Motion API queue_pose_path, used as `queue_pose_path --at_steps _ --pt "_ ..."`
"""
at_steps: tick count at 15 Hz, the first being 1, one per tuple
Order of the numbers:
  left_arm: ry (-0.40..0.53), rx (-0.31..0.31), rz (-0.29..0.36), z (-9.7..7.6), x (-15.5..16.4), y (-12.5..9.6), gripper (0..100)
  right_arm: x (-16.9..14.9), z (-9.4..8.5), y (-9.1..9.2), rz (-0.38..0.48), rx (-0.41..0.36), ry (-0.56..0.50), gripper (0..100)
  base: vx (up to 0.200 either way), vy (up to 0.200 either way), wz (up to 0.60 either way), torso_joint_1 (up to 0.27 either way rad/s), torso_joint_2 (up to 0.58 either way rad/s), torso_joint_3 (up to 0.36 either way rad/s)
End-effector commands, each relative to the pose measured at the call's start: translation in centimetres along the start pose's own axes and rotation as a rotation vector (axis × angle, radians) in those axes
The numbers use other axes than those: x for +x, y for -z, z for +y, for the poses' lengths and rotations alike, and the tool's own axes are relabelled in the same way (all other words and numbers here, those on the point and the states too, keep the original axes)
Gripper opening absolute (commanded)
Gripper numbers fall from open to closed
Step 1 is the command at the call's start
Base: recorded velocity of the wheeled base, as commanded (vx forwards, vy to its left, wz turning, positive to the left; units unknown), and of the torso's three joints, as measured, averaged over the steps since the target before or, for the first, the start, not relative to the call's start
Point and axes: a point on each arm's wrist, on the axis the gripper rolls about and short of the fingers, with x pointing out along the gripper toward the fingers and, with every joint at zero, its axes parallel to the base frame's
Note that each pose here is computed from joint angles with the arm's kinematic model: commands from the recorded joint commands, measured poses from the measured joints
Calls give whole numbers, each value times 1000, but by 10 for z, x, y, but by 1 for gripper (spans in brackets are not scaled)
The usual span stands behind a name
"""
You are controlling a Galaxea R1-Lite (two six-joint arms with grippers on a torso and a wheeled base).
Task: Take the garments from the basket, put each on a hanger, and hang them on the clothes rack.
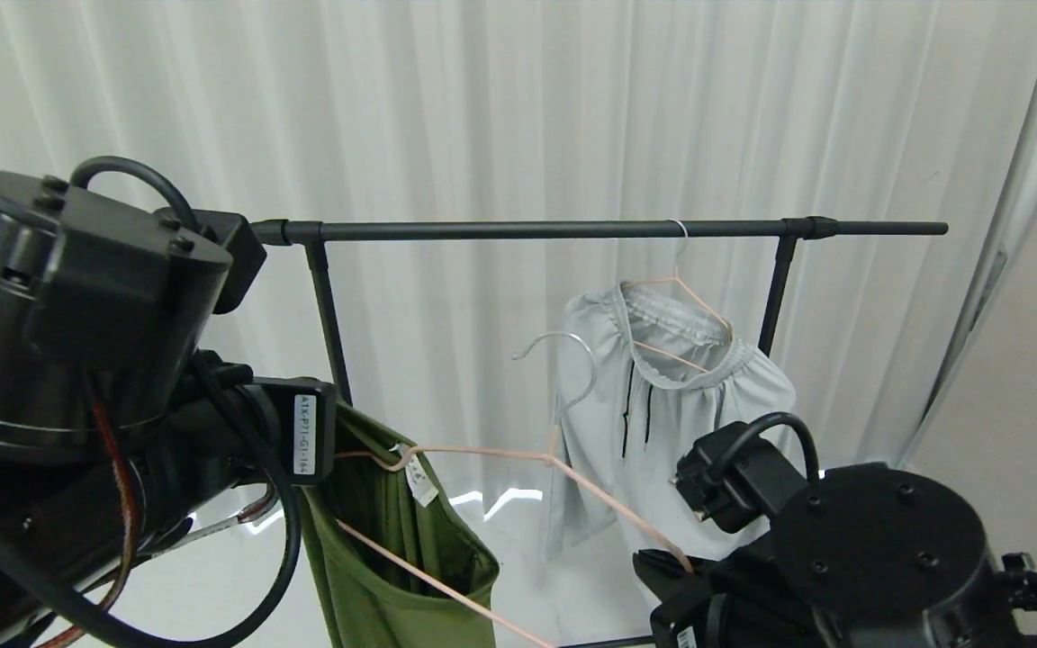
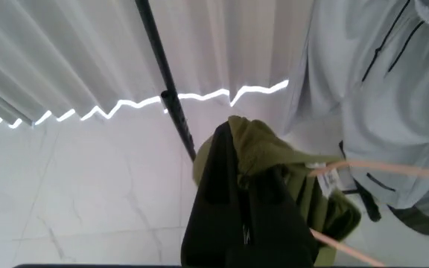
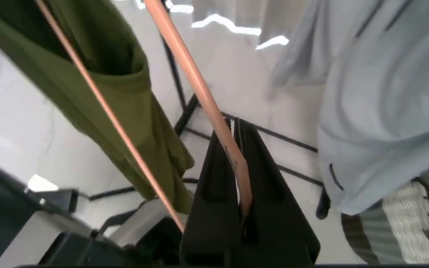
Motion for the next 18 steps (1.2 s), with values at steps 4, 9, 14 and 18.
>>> queue_pose_path --at_steps 4,9,14,18 --pt "9 30 20 -4 1 8 0 -6 -18 -12 -56 50 61 0 0 0 0 0 0 0" --pt "171 42 -13 -32 -23 9 0 -7 -8 -14 -69 33 21 0 0 0 0 0 0 0" --pt "243 5 -44 -45 -36 -2 0 -9 17 -5 -73 1 -78 0 0 0 0 0 0 0" --pt "288 -14 -49 -48 -44 -1 0 -5 32 -7 -86 3 -145 0 0 0 0 0 0 0"
